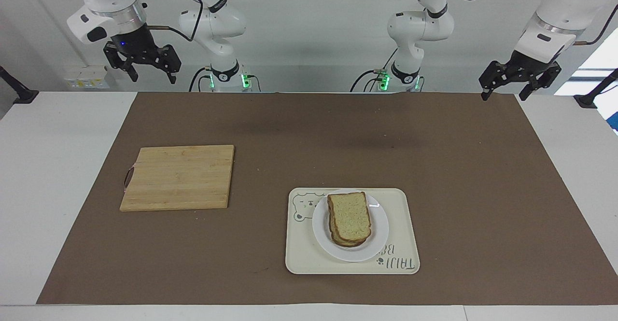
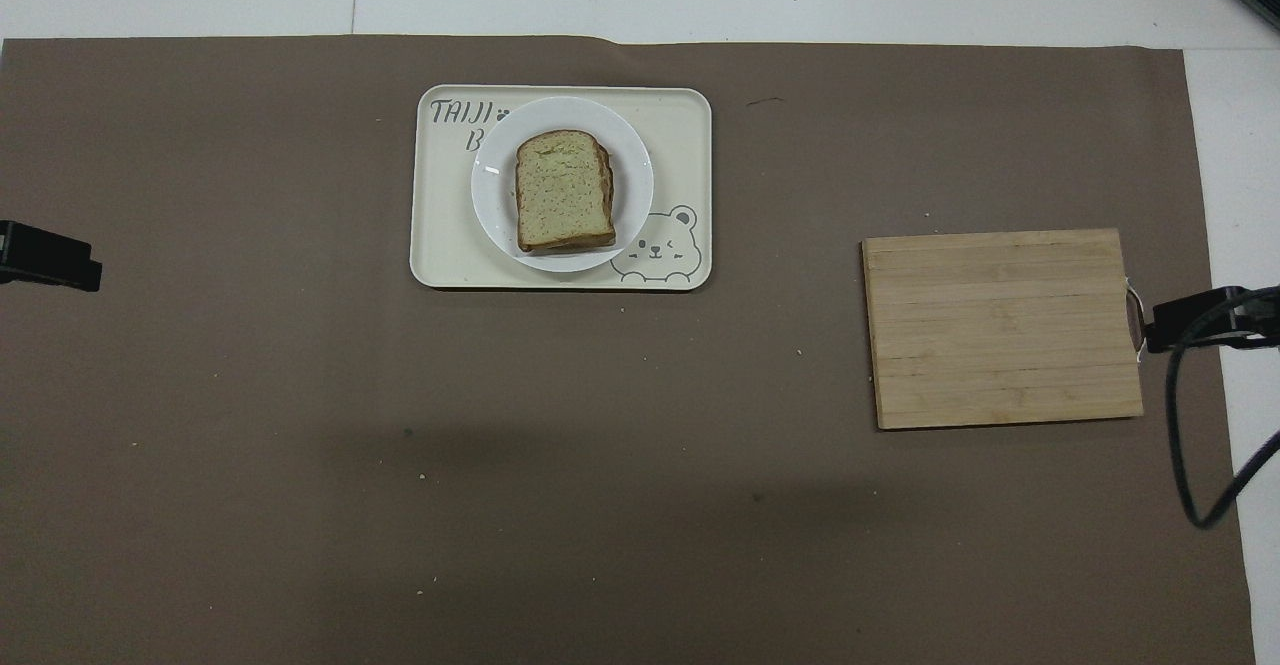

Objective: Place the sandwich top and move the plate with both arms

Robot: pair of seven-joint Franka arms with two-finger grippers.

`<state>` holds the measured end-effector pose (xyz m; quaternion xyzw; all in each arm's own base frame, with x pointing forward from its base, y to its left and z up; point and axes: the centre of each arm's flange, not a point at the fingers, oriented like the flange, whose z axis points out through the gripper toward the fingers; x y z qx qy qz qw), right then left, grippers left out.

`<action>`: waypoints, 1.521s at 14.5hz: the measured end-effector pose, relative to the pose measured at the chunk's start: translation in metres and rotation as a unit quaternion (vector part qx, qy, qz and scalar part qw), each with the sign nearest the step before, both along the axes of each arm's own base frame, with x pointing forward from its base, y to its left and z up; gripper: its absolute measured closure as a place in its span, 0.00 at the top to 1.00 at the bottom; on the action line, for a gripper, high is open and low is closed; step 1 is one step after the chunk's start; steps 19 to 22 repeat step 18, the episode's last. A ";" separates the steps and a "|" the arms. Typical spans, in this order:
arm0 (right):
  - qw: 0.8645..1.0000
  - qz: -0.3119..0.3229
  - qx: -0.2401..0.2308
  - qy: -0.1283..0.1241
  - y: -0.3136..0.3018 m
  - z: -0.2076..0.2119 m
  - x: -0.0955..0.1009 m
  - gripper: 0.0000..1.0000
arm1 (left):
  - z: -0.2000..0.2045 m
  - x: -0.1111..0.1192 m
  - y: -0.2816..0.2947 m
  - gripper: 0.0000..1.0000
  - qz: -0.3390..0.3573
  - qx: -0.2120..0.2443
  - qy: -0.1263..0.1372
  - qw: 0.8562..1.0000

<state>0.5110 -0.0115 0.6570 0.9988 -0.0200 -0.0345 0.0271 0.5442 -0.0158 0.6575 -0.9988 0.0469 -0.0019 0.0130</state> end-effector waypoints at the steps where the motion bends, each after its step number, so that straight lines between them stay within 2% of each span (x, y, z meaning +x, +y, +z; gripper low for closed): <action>1: 1.000 0.000 0.000 0.000 0.000 0.000 0.000 1.00 | 0.000 0.000 0.000 1.00 0.000 0.000 0.000 1.000; 22: 1.000 0.000 0.000 0.000 0.000 0.000 0.000 1.00 | 0.000 0.000 0.002 1.00 0.005 -0.010 0.000 1.000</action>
